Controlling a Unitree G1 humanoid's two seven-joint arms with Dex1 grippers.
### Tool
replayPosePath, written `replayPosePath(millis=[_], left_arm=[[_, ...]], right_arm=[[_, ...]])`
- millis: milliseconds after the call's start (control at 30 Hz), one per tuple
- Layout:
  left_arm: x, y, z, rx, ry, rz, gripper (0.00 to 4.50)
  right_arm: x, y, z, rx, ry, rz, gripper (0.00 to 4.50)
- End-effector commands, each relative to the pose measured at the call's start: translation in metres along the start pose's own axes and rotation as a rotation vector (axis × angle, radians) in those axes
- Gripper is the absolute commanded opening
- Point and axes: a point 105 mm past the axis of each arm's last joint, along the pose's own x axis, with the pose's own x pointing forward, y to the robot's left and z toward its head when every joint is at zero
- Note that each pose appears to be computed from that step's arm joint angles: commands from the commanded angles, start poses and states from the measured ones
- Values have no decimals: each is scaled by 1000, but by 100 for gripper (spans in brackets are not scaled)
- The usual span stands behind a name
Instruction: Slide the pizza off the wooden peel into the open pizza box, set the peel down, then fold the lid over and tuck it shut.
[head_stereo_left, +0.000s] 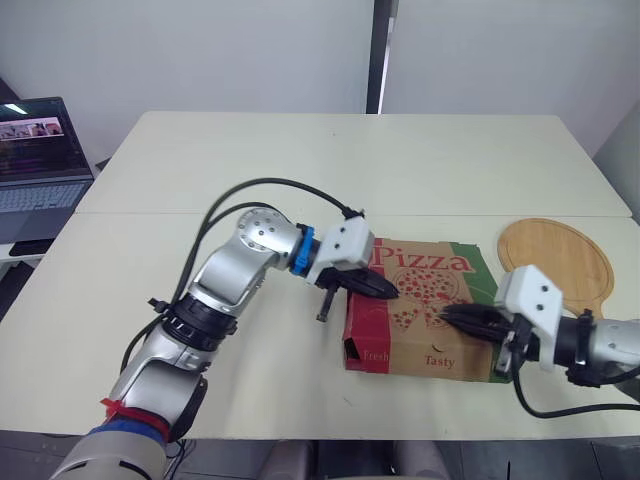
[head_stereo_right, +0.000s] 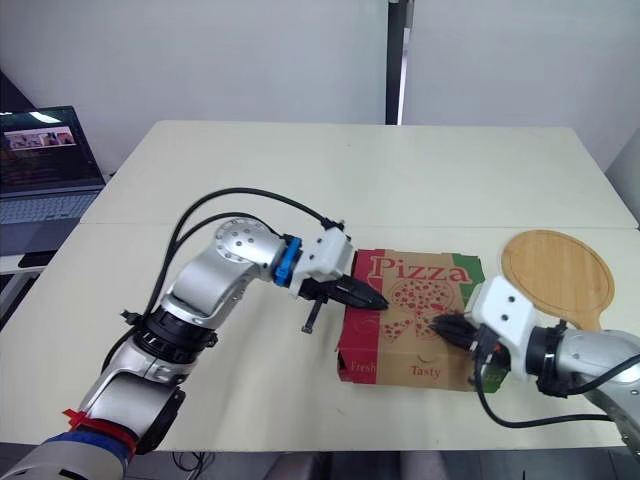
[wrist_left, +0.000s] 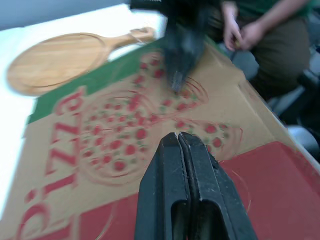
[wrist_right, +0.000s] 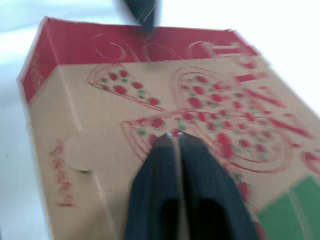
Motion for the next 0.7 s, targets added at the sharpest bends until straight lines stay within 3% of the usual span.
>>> replayPosePath(millis=[33, 300, 467, 700], left_arm=[[5, 2, 8, 59, -14, -21, 0], [9, 5, 10, 82, -19, -39, 0], [11, 4, 11, 89, -22, -52, 0], [12, 2, 13, 97, -24, -73, 0]], right_arm=[[-18, 6, 19, -41, -7, 42, 160], [-33, 28, 7, -64, 157, 167, 435], [-27, 16, -4, -150, 211, 101, 435], [-21, 3, -2, -225, 180, 46, 435]])
